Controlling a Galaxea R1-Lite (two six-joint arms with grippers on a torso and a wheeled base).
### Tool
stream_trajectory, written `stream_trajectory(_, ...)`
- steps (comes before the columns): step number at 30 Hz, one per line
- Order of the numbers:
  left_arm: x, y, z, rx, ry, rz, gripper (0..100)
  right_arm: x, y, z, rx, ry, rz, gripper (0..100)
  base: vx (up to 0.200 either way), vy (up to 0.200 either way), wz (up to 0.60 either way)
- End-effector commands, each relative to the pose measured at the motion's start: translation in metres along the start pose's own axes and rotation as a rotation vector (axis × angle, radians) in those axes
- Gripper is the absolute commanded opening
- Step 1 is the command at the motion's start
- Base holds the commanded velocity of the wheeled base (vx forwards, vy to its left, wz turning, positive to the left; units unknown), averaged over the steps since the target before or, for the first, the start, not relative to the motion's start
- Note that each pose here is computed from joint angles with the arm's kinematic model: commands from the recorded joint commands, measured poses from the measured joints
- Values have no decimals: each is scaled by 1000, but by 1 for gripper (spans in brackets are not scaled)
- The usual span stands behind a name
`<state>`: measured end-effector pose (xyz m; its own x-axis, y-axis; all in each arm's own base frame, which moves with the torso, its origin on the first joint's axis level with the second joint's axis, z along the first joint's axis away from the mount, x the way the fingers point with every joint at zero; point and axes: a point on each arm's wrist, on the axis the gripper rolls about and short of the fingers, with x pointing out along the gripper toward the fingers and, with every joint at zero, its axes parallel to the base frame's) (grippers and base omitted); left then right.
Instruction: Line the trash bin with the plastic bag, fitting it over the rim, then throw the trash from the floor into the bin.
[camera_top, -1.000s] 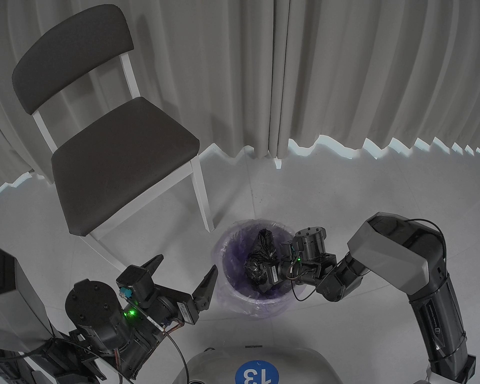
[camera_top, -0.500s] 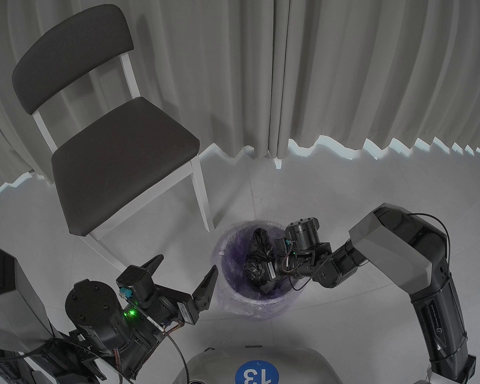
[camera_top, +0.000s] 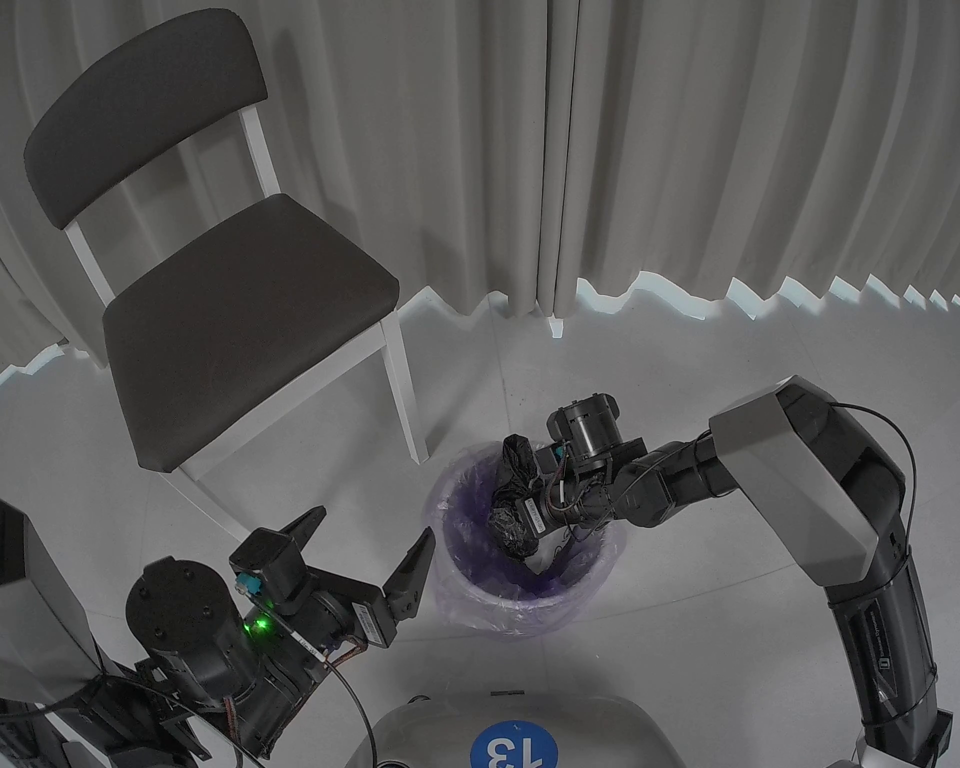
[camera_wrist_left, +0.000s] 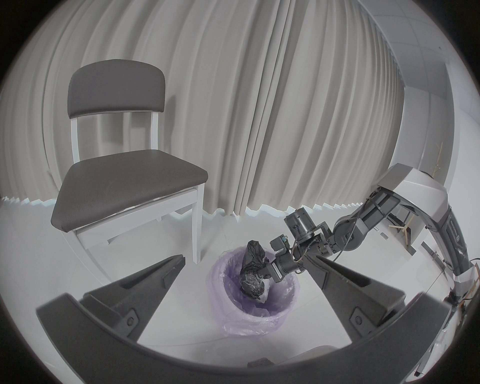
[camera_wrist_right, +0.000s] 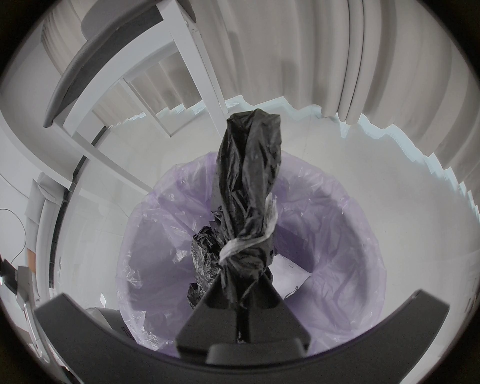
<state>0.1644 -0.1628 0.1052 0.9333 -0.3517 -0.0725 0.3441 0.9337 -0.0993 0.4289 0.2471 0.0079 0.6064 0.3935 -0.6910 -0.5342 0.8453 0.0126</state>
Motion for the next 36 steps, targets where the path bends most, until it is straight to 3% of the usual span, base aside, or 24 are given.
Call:
stream_trajectory(1, 0, 0, 2, -8, -15, -1, 100, -1, -1, 1, -1, -3, -1, 0, 0, 0, 0)
stream_trajectory(4, 0, 0, 2, -8, -15, -2, 100, 0, -2, -3, 1, 9, -2, 0, 0, 0, 0)
stream_trajectory(5, 0, 0, 2, -8, -15, -2, 100, 0, -3, -3, 2, 9, -3, 100, 0, 0, 0)
stream_trajectory(21, 0, 0, 2, -8, -15, -1, 100, -3, -1, -4, 4, 4, -11, 100, 0, 0, 0)
stream_trajectory(36, -1, 0, 0, -6, -5, -3, 100, -55, -8, 22, 21, -76, -32, 100, 0, 0, 0)
